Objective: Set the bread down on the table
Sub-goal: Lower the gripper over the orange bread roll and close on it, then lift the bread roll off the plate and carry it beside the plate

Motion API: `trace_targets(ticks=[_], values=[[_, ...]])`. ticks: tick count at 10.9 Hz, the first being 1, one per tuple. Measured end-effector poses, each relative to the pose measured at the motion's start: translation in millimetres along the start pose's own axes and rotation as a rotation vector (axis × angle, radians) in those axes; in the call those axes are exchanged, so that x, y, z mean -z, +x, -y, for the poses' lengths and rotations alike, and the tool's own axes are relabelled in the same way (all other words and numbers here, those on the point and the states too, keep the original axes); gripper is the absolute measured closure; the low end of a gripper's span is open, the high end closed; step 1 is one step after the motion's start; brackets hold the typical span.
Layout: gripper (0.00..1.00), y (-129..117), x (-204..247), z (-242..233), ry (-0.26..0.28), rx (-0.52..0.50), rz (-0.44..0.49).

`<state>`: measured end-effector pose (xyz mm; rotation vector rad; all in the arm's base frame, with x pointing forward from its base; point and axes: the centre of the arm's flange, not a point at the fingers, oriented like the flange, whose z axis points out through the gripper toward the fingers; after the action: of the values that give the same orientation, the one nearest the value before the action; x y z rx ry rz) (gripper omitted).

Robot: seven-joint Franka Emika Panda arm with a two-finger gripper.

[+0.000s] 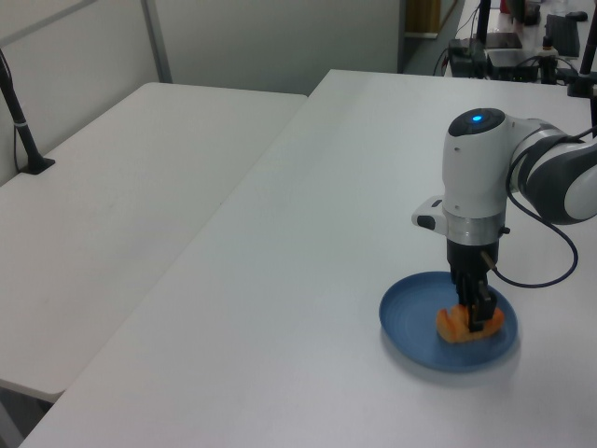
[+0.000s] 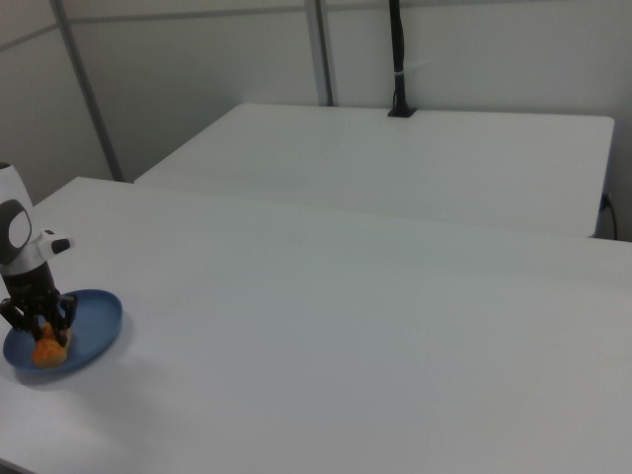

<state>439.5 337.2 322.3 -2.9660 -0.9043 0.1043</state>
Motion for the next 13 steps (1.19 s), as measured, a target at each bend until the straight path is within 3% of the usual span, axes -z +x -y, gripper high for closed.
trace_targets(ticks=[2,6,13], values=[[0.82,0.8,1.4,-0.2,0.000,-0.007,-0.003],[0.83,3.7,22.2,-0.7,-0.011,-0.053,0.027],[0.82,-0.8,133.3,-20.3,-0.062,-0.238,0.037]])
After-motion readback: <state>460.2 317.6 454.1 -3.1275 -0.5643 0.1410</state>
